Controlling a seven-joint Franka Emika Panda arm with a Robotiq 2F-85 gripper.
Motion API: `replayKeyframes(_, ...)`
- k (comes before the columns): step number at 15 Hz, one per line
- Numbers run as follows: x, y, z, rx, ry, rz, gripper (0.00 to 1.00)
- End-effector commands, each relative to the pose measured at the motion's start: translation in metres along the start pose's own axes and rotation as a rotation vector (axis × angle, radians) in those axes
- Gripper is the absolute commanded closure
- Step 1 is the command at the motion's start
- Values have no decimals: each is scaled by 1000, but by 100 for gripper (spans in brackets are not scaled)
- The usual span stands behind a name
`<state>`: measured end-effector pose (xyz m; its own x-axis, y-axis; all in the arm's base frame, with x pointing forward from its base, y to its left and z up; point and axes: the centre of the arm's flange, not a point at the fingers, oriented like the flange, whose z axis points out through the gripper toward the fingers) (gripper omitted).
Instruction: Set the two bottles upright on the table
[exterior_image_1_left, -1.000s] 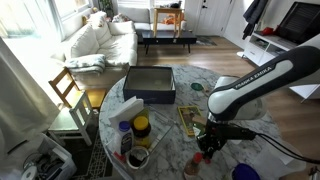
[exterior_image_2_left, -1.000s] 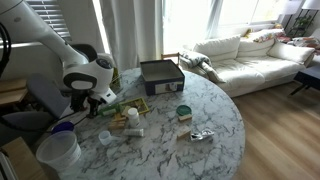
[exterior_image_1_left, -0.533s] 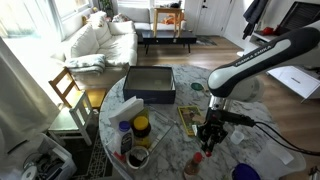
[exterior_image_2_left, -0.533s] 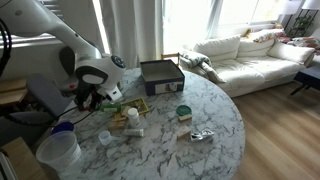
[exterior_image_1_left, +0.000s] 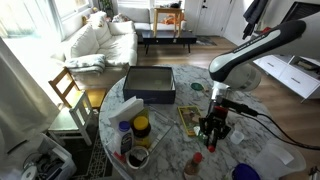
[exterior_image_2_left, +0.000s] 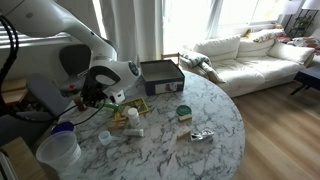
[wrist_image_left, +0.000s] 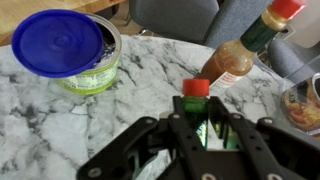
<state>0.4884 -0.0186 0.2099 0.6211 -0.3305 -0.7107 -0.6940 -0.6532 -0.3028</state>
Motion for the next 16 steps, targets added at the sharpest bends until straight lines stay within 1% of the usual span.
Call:
replayKeyframes(1,10,-1,5,11,-72,30,92)
replayKeyframes(4,9,-3,5,16,-100,30,92)
replayKeyframes(6,9,-3,1,28,-124,61,92)
replayKeyframes(13,-5,-10,-11,76,-254,45,92)
replayKeyframes(16,-1,-7,-14,86,-263,71,92)
